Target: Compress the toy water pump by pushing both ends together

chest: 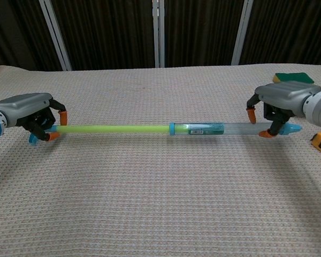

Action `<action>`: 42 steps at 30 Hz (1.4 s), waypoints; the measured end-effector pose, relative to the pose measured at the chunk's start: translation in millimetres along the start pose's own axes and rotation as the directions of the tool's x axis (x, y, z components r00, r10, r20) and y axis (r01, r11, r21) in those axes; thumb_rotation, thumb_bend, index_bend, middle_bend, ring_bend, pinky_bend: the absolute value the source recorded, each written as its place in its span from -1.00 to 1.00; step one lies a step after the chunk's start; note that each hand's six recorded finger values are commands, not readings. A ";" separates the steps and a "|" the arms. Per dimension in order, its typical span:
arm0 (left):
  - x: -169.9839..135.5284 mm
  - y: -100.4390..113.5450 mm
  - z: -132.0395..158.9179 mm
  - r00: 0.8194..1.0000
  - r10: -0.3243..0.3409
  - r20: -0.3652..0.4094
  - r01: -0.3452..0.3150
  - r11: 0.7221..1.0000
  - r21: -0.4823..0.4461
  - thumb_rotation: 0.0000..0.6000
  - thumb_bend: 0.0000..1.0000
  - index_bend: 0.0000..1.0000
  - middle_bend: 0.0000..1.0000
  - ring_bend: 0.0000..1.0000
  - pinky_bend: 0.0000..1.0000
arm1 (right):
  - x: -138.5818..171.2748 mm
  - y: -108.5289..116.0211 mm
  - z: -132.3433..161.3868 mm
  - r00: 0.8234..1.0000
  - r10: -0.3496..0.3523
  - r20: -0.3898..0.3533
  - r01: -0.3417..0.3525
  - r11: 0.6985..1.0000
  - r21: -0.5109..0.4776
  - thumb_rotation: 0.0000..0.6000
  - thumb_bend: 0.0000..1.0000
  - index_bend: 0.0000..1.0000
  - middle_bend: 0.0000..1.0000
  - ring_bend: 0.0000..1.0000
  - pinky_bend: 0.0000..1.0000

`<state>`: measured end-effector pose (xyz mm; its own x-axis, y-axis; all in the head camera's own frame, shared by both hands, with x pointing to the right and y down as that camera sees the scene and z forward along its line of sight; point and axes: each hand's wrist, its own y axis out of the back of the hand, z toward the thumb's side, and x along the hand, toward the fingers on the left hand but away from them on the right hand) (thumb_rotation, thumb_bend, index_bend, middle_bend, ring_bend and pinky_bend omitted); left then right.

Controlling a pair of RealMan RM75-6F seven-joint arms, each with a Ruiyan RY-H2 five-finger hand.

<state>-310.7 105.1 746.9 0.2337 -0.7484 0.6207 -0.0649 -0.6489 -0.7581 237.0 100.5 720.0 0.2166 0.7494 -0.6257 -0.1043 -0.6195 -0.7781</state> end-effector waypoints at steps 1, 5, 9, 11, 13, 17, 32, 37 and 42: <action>0.6 0.8 2.8 1.000 0.001 0.004 -0.001 1.000 -0.003 1.00 -0.17 0.53 0.62 0.64 1.00 | 0.2 1.2 3.0 1.000 -0.001 -0.004 0.000 1.000 -0.002 1.00 -0.24 0.30 1.00 1.00 1.00; 3.3 3.7 15.9 1.000 0.003 0.020 -0.003 1.000 -0.014 1.00 -0.17 0.53 0.62 0.64 1.00 | -0.3 6.5 16.7 1.000 -0.004 -0.025 0.004 1.000 -0.003 1.00 -0.24 0.30 1.00 1.00 1.00; 6.9 4.6 30.1 0.999 0.002 0.036 -0.002 1.000 -0.018 1.00 -0.17 0.54 0.62 0.64 1.00 | -2.1 11.2 31.5 0.999 -0.008 -0.047 0.008 1.000 0.006 1.00 -0.24 0.30 1.00 1.00 1.00; 8.2 4.2 35.5 0.999 0.000 0.042 0.000 1.000 -0.020 1.00 -0.17 0.54 0.62 0.64 1.00 | -3.1 12.9 37.7 0.998 -0.010 -0.056 0.010 1.000 0.011 1.00 -0.24 0.30 1.00 1.00 1.00; 9.5 3.4 42.3 0.999 -0.002 0.050 0.003 1.000 -0.025 1.00 -0.17 0.54 0.62 0.64 1.00 | -4.5 14.5 44.9 0.998 -0.011 -0.064 0.012 1.000 0.014 1.00 -0.24 0.30 1.00 1.00 1.00; 11.1 2.6 51.6 0.998 -0.004 0.064 0.006 1.000 -0.031 1.00 -0.17 0.54 0.62 0.64 1.00 | -6.5 15.7 55.2 0.997 -0.012 -0.077 0.013 1.000 0.016 1.00 -0.24 0.30 1.00 1.00 1.00; 16.2 -0.8 92.7 0.992 -0.005 0.130 0.014 0.998 -0.067 1.00 -0.17 0.54 0.62 0.64 1.00 | -13.2 16.6 90.1 0.993 -0.015 -0.115 0.016 1.000 0.007 1.00 -0.24 0.30 1.00 1.00 1.00; 17.6 -2.8 105.7 0.989 0.000 0.148 0.012 0.997 -0.079 1.00 -0.17 0.54 0.62 0.64 1.00 | -14.6 17.1 98.5 0.992 -0.017 -0.123 0.017 1.000 0.004 1.00 -0.24 0.31 1.00 1.00 1.00; 19.2 -3.3 111.5 0.988 0.006 0.153 0.007 0.996 -0.087 1.00 -0.17 0.52 0.62 0.64 1.00 | -15.9 15.8 101.1 0.992 -0.014 -0.122 0.015 1.000 0.004 1.00 -0.24 0.30 1.00 1.00 1.00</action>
<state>-197.8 108.1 739.1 0.3794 -0.7225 0.5780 -0.1473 -0.6639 -0.7331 133.8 102.4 712.0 0.3354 0.7238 -0.6031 -0.1050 -0.6075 -0.7874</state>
